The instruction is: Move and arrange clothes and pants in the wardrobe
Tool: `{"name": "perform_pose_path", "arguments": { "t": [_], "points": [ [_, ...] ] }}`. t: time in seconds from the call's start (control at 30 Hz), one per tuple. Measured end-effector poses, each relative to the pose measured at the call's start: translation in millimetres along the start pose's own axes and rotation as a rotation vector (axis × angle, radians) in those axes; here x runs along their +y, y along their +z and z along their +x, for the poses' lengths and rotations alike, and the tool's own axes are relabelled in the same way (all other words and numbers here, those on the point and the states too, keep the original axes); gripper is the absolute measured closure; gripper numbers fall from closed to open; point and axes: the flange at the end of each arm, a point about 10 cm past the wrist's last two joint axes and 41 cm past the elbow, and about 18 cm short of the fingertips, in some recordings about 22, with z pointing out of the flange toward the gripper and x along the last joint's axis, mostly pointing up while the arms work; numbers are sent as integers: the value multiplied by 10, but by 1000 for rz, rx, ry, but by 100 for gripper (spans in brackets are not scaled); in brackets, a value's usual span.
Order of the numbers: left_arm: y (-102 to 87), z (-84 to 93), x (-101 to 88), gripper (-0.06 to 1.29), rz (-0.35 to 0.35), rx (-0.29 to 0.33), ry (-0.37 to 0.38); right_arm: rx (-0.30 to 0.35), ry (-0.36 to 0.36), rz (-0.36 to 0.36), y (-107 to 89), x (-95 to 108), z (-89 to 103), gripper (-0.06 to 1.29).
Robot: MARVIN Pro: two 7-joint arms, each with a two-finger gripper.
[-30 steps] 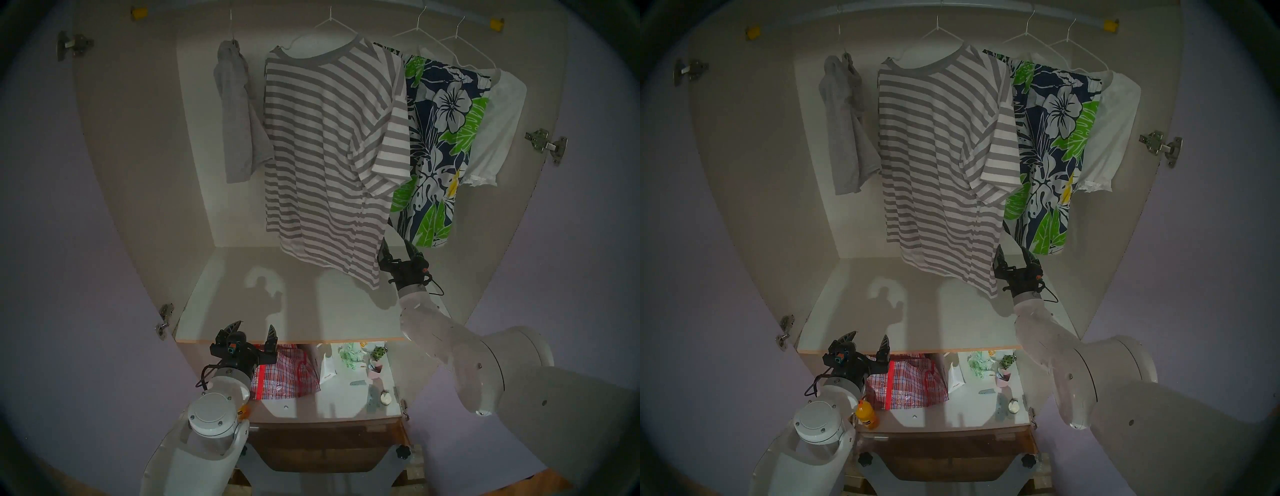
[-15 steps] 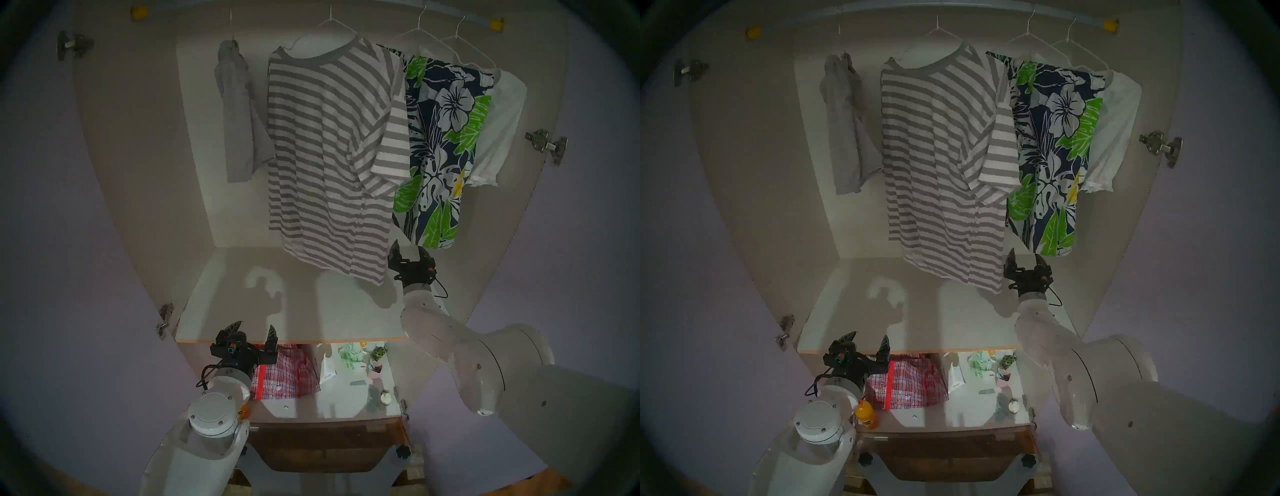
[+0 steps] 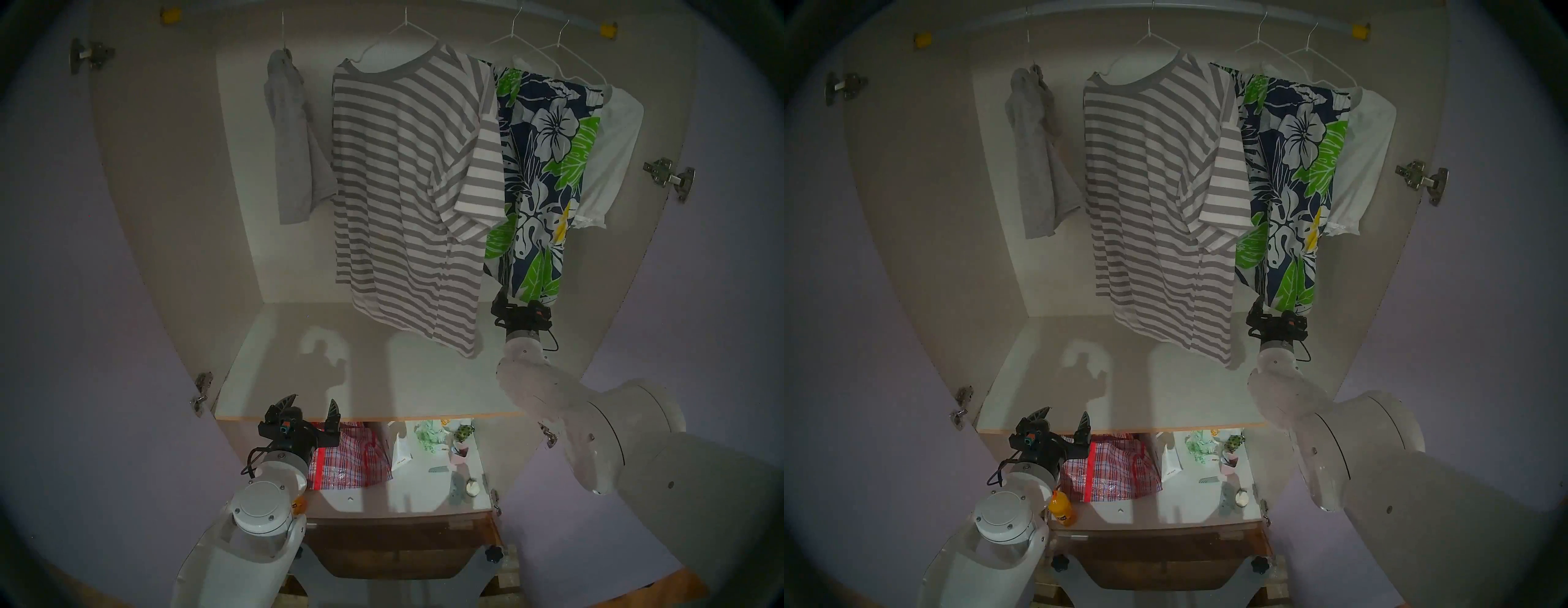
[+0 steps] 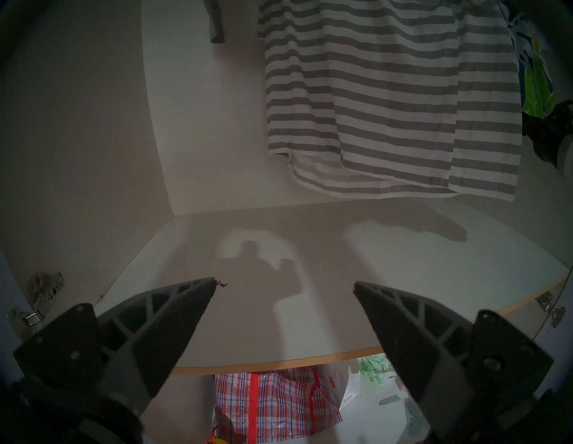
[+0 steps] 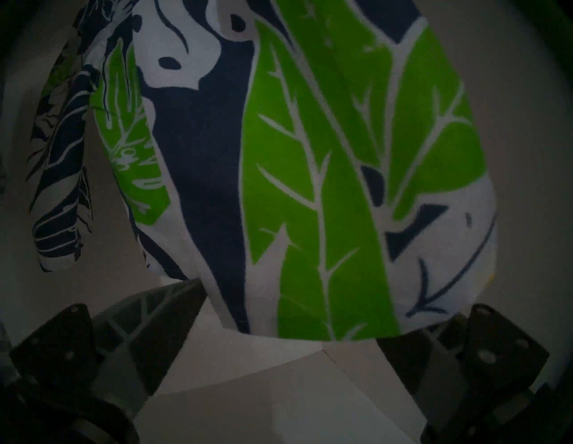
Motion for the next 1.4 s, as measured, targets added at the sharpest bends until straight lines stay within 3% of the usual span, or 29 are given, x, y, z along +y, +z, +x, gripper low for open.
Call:
{"name": "perform_pose_path", "arguments": {
  "t": [0.33, 0.83, 1.4],
  "points": [
    [7, -10, -1, 4, 2, -3, 1, -33, -93, 29, 69, 101, 38, 3],
    [16, -30, -2, 4, 4, -8, 1, -101, -213, 40, -58, 310, -129, 3],
    [31, -50, -3, 4, 4, -13, 3, -74, -268, -22, 119, 451, 78, 3]
  ]
}}
